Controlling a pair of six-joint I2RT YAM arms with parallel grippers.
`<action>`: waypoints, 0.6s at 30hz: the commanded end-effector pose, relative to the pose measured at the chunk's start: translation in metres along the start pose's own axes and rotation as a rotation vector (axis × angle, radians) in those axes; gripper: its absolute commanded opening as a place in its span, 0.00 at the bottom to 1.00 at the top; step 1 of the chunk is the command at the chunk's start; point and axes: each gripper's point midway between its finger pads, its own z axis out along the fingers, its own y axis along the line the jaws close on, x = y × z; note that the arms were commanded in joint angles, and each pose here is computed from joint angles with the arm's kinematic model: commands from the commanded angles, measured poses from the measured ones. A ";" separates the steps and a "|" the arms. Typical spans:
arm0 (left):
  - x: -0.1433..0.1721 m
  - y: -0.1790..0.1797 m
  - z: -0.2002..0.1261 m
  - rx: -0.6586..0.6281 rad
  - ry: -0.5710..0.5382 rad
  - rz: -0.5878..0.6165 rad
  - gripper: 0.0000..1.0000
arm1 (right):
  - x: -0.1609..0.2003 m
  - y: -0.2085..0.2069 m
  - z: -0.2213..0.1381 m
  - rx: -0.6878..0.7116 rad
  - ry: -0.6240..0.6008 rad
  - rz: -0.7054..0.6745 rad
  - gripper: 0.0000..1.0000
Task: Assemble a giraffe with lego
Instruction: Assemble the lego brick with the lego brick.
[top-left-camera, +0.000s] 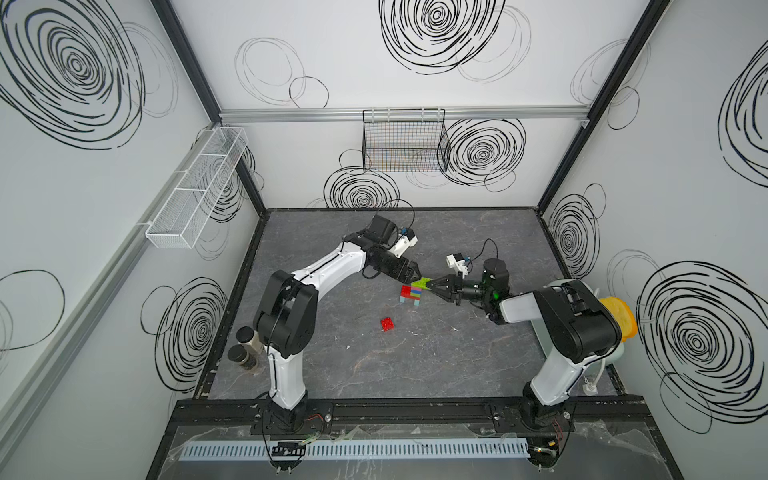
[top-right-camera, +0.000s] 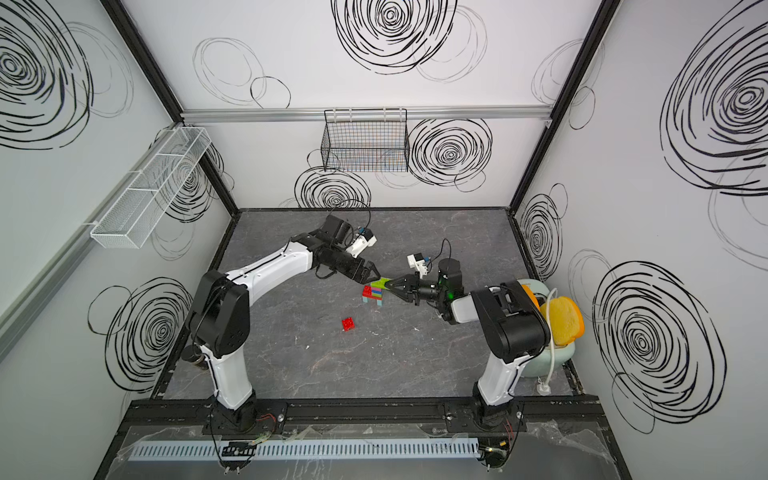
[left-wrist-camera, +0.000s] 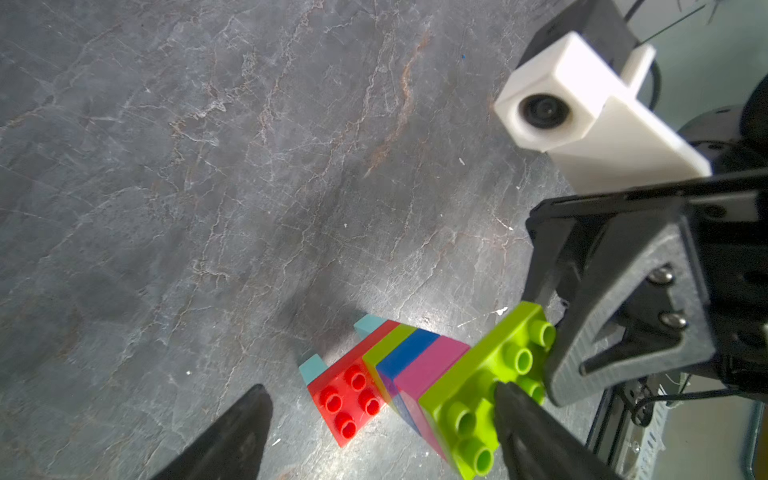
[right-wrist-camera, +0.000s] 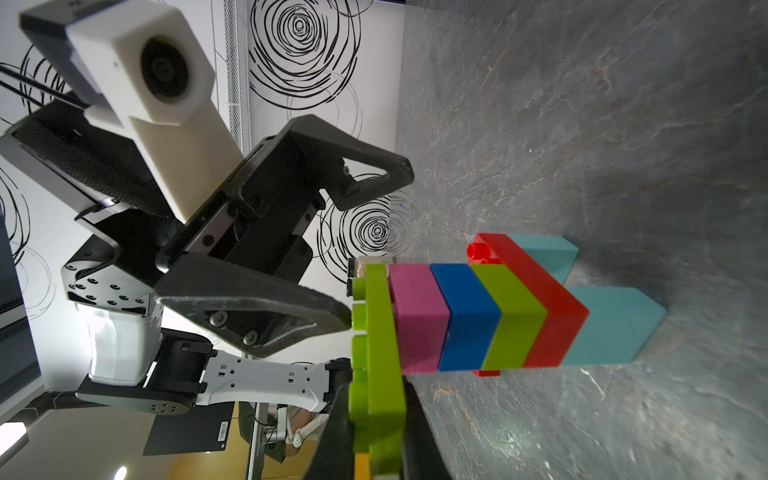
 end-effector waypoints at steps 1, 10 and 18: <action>0.011 0.013 0.013 -0.048 0.043 -0.021 0.83 | 0.021 -0.062 -0.006 0.160 -0.004 0.257 0.00; 0.043 0.032 0.026 -0.115 0.112 -0.052 0.73 | 0.010 -0.032 -0.008 0.125 -0.029 0.176 0.23; 0.047 0.031 0.025 -0.122 0.116 -0.044 0.72 | 0.001 -0.004 -0.025 0.132 -0.094 0.084 0.48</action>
